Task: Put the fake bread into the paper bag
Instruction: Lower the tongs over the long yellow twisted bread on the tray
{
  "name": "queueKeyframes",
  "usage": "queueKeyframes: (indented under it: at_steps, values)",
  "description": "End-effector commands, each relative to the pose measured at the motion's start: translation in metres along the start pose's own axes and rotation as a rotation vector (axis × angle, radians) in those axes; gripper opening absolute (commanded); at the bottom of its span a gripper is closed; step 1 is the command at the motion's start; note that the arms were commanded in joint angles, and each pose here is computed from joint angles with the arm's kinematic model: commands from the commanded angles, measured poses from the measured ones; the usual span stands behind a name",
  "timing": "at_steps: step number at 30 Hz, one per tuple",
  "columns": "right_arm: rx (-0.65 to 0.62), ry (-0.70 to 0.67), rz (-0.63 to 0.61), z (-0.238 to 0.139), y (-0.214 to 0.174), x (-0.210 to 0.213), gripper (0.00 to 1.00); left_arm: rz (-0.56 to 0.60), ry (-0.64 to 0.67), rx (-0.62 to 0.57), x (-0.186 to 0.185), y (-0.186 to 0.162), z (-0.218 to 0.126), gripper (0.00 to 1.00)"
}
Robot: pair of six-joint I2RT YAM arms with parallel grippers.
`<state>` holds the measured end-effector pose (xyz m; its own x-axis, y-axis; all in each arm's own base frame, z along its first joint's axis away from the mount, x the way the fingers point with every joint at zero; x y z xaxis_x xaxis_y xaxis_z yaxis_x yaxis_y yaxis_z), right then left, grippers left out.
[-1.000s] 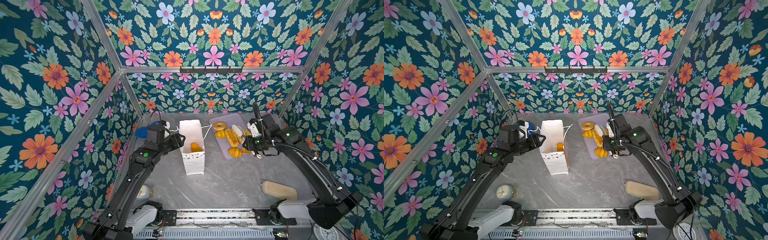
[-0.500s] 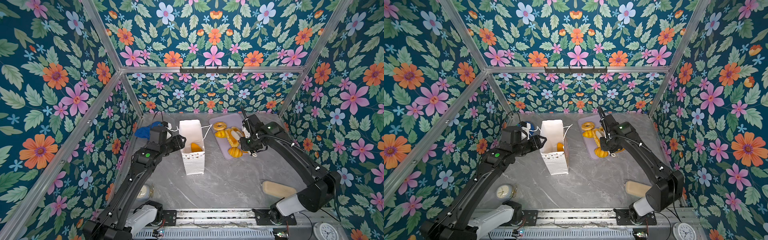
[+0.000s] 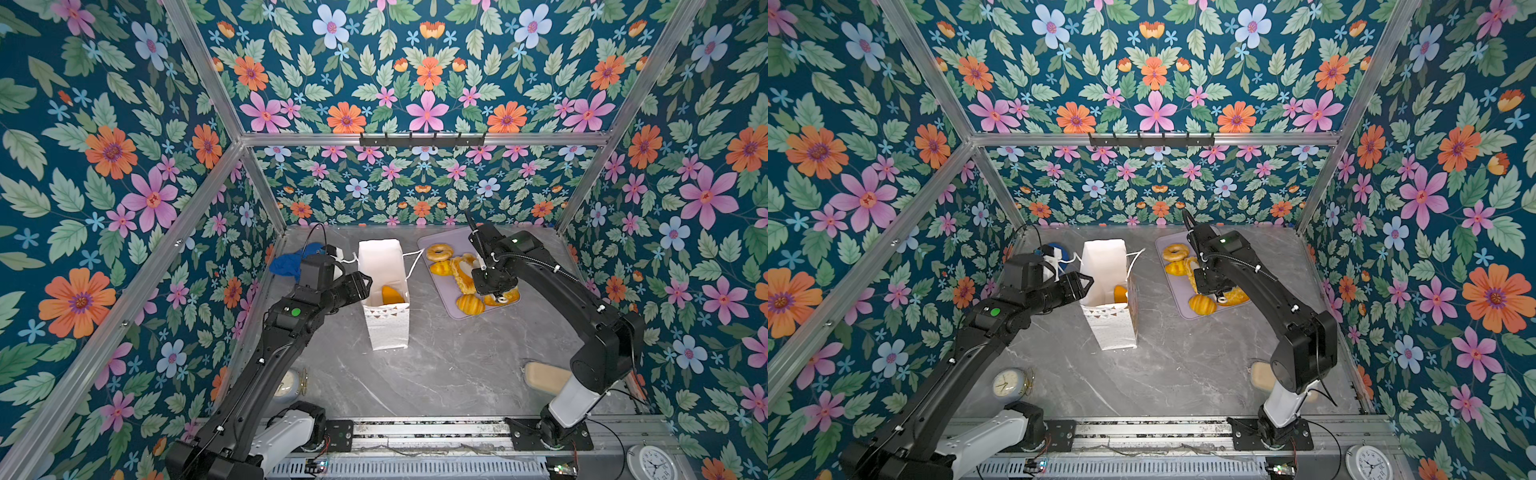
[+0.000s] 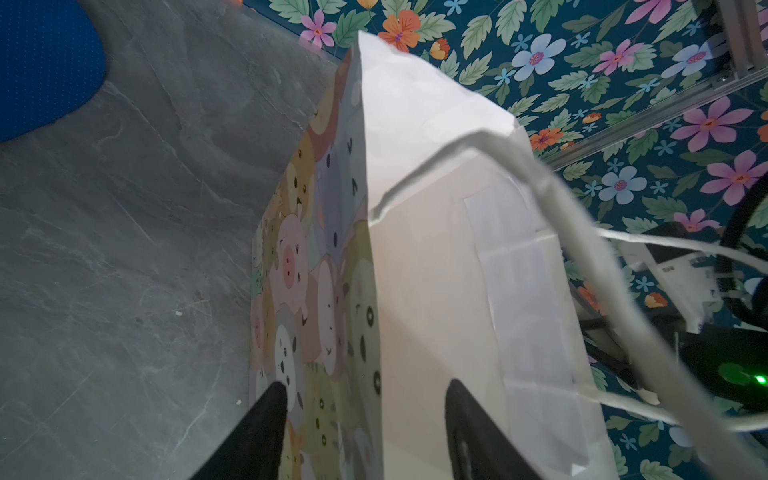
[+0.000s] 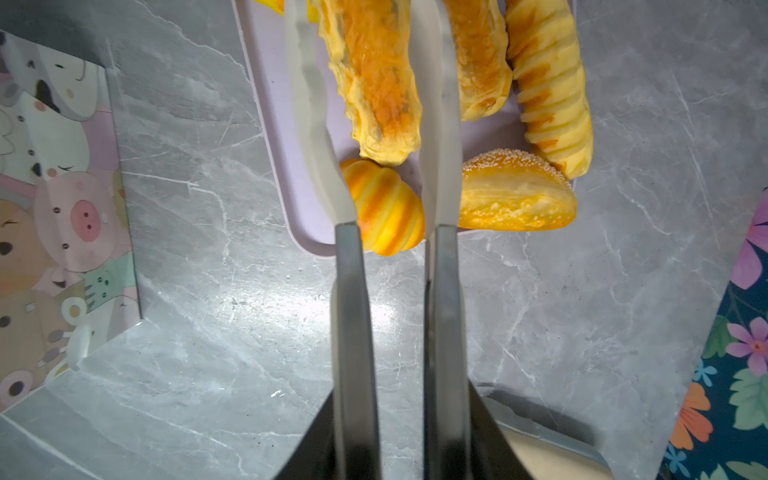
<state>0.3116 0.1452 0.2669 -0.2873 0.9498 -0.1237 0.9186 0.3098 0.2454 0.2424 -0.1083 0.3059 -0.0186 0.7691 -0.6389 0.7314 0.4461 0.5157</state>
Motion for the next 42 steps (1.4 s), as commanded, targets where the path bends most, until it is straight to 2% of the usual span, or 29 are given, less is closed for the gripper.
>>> queueKeyframes:
  at_steps: [1,42]
  values:
    - [0.034,-0.065,-0.05,-0.002,-0.001,-0.001,0.39,0.018,-0.004,-0.018,-0.001,0.002,-0.001,0.63]
    - [0.137,-0.161,-0.169,0.035,0.028,0.014,0.52,0.02,0.007,-0.019,0.002,0.001,0.001,0.63]
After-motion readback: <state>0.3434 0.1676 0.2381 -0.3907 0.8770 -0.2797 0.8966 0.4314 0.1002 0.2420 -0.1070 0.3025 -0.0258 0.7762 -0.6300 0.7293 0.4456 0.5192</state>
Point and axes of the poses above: each gripper's point midway between its finger pads, its own z axis out along the fingers, its own x axis along the line the jaws close on, y = z × x, the point moved 8 cm from there along -z, back along the fingers, and after that the axes turned 9 degrees about -z, right-handed, at the moved point
